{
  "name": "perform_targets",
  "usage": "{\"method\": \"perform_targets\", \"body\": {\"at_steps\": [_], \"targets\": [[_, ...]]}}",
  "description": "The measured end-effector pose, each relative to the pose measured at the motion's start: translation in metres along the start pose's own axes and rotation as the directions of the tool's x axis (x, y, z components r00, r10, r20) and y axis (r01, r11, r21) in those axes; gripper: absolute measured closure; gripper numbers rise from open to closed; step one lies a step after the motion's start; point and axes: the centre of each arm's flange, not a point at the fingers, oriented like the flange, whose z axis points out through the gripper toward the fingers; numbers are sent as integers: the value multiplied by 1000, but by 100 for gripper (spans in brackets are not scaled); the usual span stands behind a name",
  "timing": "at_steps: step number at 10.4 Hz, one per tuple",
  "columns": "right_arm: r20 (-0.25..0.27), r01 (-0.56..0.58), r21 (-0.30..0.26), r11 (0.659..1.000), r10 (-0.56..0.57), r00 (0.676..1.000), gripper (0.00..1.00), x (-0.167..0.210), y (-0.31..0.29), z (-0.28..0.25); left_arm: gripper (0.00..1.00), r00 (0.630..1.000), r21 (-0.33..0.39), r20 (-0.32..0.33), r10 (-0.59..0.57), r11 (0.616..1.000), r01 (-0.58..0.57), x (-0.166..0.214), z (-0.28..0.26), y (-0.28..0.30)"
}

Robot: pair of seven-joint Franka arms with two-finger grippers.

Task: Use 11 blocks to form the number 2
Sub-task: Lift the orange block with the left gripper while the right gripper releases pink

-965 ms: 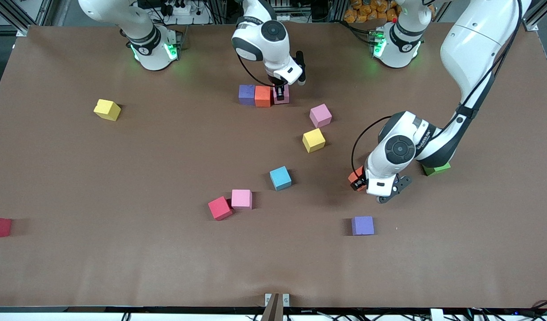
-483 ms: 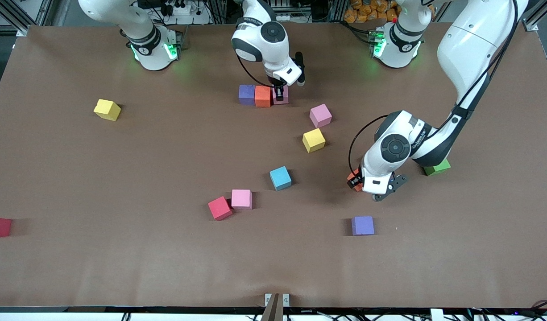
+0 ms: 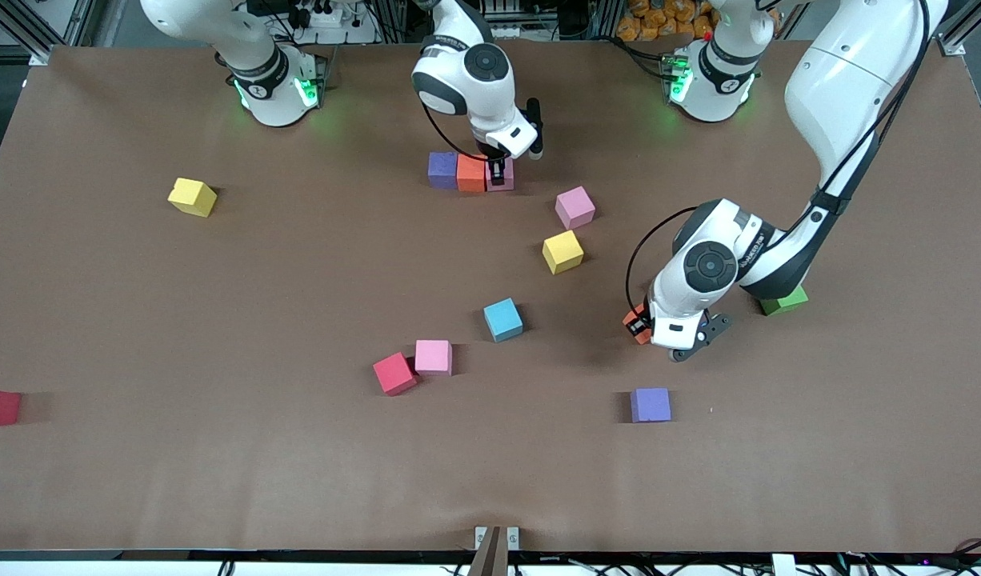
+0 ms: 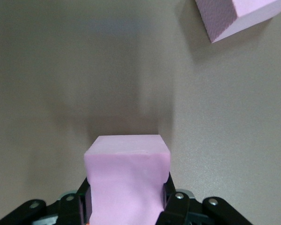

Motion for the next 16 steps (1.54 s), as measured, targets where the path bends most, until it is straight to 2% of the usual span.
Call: {"method": "perform_targets", "body": {"at_steps": [2, 9, 14, 16], "targets": [[1, 0, 0, 1000, 0, 1000, 41, 0, 0, 0, 47, 1000, -1, -1, 0, 1000, 0, 0, -1, 0], [8, 0, 4, 1000, 0, 1000, 41, -3, -1, 3, 47, 999, -6, -22, 38, 999, -38, -14, -28, 10], [9, -1, 4, 1000, 1, 1000, 41, -3, -1, 4, 47, 983, 21, -30, 179, 984, -178, -24, -46, 12], [9, -2, 5, 1000, 2, 1000, 17, -3, -1, 4, 47, 975, 28, -22, 220, 975, -219, -30, -47, 14]]}}
